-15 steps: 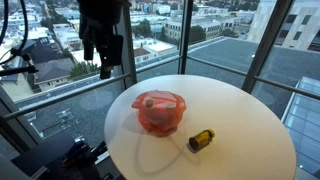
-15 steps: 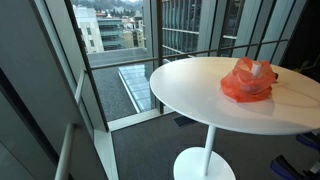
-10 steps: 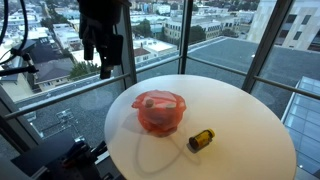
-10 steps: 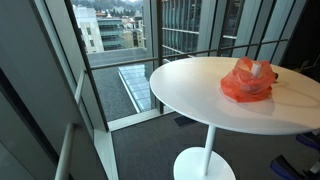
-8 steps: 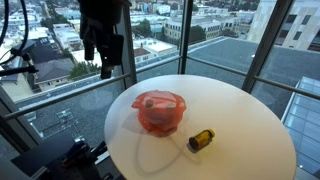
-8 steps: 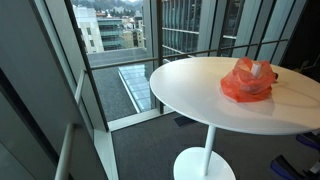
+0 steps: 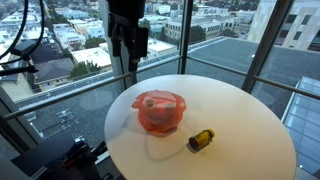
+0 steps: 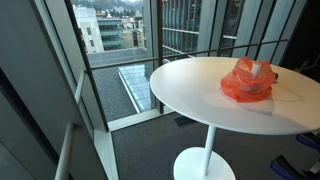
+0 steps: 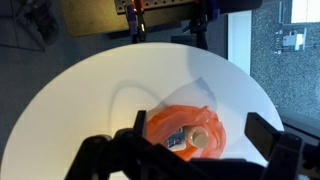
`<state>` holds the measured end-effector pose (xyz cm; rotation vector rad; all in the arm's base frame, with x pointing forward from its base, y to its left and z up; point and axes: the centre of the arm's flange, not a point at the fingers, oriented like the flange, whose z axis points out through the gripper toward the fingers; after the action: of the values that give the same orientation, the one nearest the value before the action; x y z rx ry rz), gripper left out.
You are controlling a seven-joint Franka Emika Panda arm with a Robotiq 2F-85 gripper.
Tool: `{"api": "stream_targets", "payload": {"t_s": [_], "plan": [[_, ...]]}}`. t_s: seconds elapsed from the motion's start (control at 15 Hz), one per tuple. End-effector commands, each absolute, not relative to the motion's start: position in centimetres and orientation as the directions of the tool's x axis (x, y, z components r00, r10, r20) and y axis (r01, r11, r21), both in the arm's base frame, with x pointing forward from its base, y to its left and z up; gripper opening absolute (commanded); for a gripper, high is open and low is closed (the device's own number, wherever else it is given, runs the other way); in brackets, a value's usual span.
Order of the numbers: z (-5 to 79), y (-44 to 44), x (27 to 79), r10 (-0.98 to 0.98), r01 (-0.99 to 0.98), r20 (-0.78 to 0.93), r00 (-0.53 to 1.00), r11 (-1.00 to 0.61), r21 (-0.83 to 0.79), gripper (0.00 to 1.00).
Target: Remove the bottle from the table and put it in the plastic
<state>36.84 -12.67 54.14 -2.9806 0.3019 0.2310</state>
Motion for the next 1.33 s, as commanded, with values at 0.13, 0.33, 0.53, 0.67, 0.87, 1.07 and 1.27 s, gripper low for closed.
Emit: {"api": "stream_targets", "payload": {"t_s": [0.13, 0.33, 0.53, 0.67, 0.87, 1.07, 1.27], "plan": [[54.6, -15.4, 43.1, -0.359, -0.361, -0.092, 0.929, -0.932, -0.005, 1.0], [52.9, -18.0, 45.0, -0.437, -0.435, -0.063, 0.897, -0.899, 0.043, 1.0], [50.3, -20.8, 46.2, -0.491, -0.487, -0.025, 0.871, -0.869, 0.088, 1.0], [48.4, -22.4, 46.9, -0.497, -0.493, -0.026, 0.868, -0.866, 0.09, 1.0], [45.6, -24.3, 48.0, -0.485, -0.481, -0.035, 0.874, -0.873, 0.075, 1.0], [43.6, -25.5, 49.0, -0.463, -0.458, -0.057, 0.884, -0.885, 0.083, 1.0], [42.7, -24.6, 48.1, -0.474, -0.467, -0.071, 0.878, -0.879, 0.096, 1.0]]}}
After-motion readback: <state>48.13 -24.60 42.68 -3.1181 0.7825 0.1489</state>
